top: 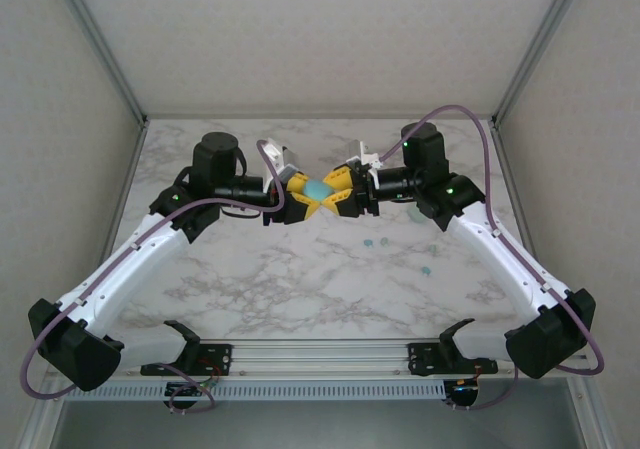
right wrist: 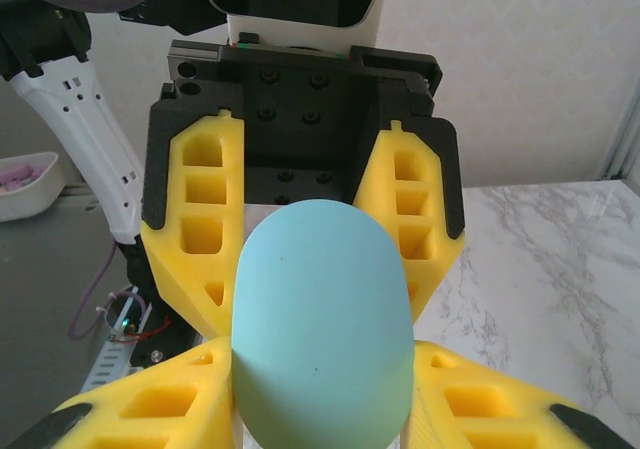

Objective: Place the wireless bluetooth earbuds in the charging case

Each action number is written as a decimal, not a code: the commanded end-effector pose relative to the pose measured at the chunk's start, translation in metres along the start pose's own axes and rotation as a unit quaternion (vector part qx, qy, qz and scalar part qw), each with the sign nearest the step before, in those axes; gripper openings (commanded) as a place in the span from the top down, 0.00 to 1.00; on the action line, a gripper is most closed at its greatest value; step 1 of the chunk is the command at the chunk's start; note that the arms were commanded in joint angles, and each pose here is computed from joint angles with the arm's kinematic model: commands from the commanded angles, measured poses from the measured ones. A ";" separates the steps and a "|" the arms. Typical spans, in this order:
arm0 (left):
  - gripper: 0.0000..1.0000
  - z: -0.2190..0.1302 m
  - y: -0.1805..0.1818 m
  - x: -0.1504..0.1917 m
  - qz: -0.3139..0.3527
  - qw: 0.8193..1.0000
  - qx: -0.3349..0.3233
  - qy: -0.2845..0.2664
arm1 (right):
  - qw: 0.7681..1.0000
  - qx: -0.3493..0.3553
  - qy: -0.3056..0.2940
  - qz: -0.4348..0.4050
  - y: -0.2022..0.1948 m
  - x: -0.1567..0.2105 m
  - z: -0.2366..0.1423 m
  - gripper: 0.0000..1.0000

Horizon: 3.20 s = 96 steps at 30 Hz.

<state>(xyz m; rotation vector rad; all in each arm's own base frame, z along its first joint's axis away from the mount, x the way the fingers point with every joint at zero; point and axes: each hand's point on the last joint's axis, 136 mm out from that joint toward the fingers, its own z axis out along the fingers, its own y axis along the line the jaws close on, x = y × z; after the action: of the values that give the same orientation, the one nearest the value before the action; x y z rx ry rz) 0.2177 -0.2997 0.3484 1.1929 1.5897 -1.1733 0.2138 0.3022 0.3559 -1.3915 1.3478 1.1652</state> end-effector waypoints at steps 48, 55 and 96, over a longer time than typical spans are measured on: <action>0.73 -0.015 -0.006 -0.030 0.034 0.984 -0.072 -0.161 | 0.988 0.104 -0.033 0.111 -0.018 -0.028 -0.005 0.30; 0.73 -0.014 -0.005 -0.027 0.032 0.984 -0.077 -0.156 | 0.991 0.084 -0.047 0.093 -0.009 -0.039 -0.006 0.30; 0.74 -0.019 -0.009 -0.029 0.034 0.984 -0.085 -0.155 | 0.989 0.114 -0.045 0.087 -0.014 -0.035 -0.011 0.31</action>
<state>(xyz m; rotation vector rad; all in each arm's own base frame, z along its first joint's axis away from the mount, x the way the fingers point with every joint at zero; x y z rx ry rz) 0.2244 -0.2893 0.3720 0.8886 1.4105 -1.0788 0.2275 0.2999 0.3841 -1.0716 1.5270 1.1619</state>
